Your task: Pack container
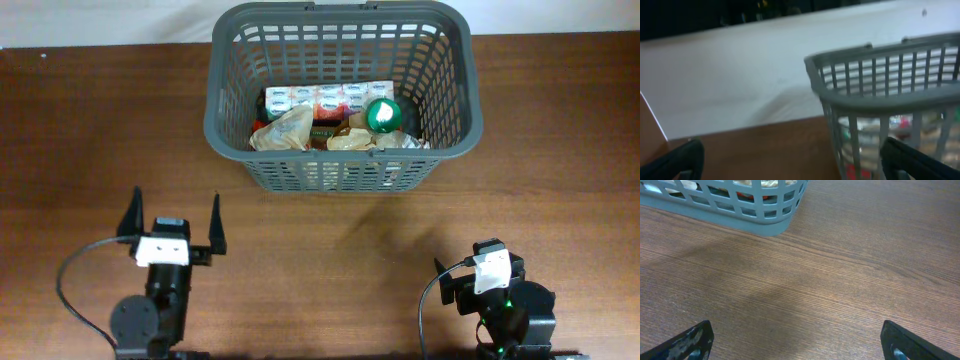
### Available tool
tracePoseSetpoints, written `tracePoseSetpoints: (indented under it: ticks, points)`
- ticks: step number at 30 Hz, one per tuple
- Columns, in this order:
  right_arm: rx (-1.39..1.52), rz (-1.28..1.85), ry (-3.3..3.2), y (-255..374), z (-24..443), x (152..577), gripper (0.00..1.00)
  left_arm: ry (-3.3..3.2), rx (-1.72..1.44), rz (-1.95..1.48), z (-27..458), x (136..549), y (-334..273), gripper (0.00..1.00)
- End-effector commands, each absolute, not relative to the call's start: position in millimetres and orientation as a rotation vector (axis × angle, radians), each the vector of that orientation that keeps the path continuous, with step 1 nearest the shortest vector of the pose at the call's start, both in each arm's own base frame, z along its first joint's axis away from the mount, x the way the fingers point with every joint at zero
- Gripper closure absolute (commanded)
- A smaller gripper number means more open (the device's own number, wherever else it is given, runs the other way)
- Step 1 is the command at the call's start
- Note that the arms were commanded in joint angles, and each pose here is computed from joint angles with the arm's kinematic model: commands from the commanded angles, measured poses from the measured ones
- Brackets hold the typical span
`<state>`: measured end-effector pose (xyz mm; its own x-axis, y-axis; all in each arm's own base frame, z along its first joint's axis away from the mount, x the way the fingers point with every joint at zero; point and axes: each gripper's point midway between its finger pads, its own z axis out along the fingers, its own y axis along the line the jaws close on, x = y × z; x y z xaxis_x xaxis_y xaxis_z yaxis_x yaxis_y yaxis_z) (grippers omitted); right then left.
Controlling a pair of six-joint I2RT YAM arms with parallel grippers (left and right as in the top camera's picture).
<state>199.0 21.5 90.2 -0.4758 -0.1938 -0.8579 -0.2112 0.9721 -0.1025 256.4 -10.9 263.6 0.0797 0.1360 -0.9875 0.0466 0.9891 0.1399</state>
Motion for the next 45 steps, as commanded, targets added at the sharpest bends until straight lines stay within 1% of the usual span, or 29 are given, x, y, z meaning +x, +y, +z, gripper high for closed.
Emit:
tracePoseSetpoints:
  ticks: [1, 7, 21, 26, 45]
  points:
    - [-0.288, 0.015, 2.073, 21.5, 89.6, 199.5, 0.01, 1.488, 0.155, 0.08, 241.0, 253.2, -10.7, 0.01]
    - [-0.288, 0.015, 2.073, 21.5, 89.6, 199.5, 0.01, 1.468, 0.153, 0.081, 218.7, 248.1, -10.6, 0.01]
    - [-0.288, 0.015, 2.073, 21.5, 89.6, 199.5, 0.01, 1.524, 0.16, 0.076, 185.4, 246.2, -11.2, 0.01]
    - [-0.288, 0.015, 2.073, 21.4, 89.6, 199.5, 0.01, 1.644, 0.167, 0.07, 155.9, 245.5, -10.9, 0.01]
    - [-0.288, 0.015, 2.073, 21.5, 89.6, 199.5, 0.01, 1.645, 0.166, 0.072, 155.8, 246.0, -10.6, 0.01]
